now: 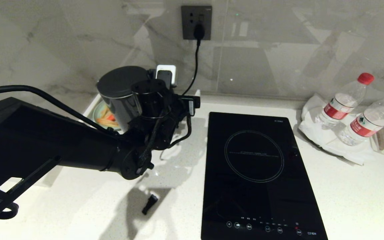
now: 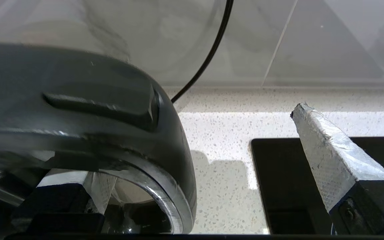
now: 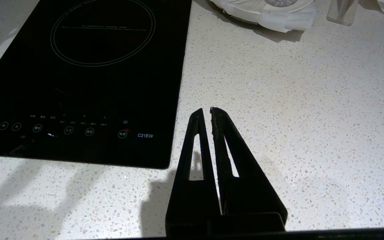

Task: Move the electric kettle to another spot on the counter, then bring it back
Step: Pick up the kettle

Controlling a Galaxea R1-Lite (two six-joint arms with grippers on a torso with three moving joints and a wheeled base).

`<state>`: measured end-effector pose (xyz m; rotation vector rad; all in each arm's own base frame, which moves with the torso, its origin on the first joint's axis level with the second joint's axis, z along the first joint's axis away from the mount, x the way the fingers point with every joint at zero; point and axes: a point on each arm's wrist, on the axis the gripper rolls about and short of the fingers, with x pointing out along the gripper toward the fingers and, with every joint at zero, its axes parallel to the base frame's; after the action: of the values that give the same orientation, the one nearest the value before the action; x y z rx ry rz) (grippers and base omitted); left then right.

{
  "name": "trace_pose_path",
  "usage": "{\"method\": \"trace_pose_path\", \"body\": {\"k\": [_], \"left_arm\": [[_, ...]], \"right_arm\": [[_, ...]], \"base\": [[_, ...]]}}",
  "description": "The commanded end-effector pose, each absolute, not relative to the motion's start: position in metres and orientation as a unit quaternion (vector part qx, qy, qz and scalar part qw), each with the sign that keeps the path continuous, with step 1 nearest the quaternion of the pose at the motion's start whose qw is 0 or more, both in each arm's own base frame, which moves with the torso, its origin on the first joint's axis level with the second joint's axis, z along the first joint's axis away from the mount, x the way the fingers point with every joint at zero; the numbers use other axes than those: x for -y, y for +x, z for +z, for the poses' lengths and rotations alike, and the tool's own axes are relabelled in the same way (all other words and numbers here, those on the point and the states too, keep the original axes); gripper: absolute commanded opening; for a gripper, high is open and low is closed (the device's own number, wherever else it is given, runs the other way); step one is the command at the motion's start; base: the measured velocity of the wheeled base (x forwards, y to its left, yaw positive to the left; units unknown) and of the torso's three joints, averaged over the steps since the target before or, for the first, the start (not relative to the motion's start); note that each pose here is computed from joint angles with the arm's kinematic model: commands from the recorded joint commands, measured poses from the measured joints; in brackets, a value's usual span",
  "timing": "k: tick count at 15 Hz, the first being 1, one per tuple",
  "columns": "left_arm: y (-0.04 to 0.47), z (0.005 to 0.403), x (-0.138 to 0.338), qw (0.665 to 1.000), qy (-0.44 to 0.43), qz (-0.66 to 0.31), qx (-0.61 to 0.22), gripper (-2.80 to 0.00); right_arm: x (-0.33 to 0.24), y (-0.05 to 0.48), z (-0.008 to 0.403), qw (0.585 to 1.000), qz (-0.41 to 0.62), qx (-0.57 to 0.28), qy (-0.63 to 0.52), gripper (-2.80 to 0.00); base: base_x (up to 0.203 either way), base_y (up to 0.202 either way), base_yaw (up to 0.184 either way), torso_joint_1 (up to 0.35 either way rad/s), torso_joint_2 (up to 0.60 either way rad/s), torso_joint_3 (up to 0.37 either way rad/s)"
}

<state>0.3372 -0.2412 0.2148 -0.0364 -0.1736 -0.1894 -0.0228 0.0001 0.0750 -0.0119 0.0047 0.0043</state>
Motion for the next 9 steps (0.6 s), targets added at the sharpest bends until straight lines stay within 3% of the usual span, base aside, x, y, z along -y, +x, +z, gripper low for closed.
{"method": "trace_pose_path", "body": {"k": [1, 9], "left_arm": [[0.3346, 0.2216, 0.2391, 0.991, -0.024, -0.093, 0.095, 0.0], [0.3337, 0.223, 0.2384, 0.991, -0.024, -0.094, 0.097, 0.0]], "right_arm": [[-0.0001, -0.0228, 0.075, 1.0, 0.002, -0.002, -0.006, -2.8], [-0.0001, -0.0228, 0.075, 1.0, 0.002, -0.002, -0.006, -2.8]], "base": [[0.0, 0.0, 0.0, 0.0, 0.0, 0.0], [0.0, 0.0, 0.0, 0.0, 0.0, 0.0]]}}
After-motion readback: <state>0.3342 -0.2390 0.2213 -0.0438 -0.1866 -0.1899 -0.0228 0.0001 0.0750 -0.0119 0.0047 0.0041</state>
